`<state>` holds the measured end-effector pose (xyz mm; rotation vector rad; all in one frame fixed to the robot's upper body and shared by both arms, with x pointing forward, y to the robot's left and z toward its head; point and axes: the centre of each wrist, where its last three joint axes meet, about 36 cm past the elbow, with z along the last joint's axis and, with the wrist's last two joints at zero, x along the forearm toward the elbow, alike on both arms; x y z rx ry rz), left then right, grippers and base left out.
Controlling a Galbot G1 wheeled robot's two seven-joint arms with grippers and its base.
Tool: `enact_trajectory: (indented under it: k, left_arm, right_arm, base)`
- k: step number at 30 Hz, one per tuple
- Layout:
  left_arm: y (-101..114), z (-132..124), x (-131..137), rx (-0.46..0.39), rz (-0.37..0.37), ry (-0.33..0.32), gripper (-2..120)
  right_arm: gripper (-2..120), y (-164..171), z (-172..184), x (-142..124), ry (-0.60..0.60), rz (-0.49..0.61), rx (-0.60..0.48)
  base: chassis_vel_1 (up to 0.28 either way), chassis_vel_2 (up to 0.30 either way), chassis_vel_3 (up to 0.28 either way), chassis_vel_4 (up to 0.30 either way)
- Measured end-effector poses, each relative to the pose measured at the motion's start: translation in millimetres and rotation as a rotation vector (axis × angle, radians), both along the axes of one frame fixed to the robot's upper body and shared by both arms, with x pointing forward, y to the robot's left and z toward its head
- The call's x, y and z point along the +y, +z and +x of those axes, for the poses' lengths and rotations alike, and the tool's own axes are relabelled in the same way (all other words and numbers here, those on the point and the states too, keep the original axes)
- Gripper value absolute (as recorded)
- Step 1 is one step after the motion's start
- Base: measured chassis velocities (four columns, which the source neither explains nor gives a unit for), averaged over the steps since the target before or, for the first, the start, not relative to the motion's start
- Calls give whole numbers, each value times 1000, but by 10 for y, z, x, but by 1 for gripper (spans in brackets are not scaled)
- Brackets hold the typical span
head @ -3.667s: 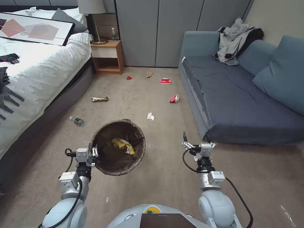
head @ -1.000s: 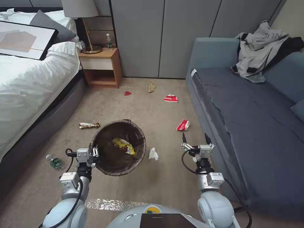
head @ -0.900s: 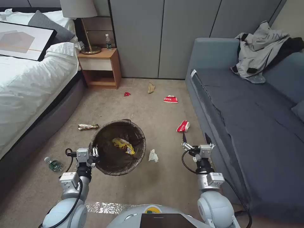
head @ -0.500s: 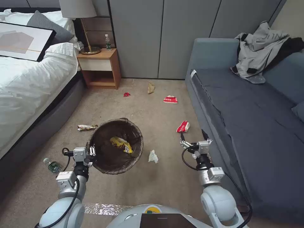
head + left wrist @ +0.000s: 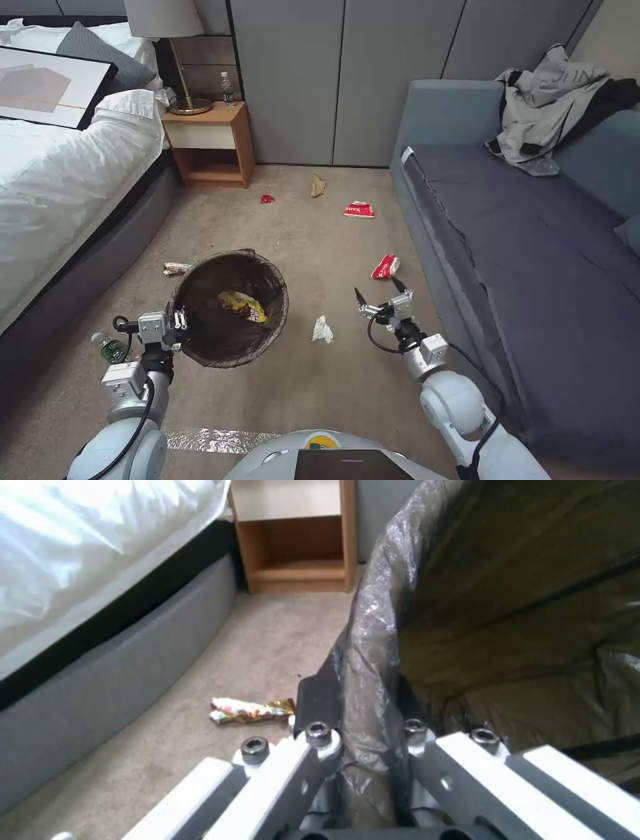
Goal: Pick up the trash bin, then pick up the garbage from the floor and place it into the trash bin.
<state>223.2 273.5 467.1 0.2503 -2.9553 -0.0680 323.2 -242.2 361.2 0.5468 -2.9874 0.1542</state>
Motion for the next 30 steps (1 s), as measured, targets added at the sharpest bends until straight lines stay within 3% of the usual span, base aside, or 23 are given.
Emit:
enact_trajectory:
  k: [13, 30]
  left_arm:
    - [58, -21, -38, -5, 7, -2, 0]
    - [178, -23, -75, -28, 1, -2, 0]
  right_arm:
    - [100, -506, 544, 141, 138, -29, 173]
    - [100, -1040, 911, 452, 145, 10, 431]
  base:
    - [0, 0, 0, 0]
    - [0, 0, 0, 0]
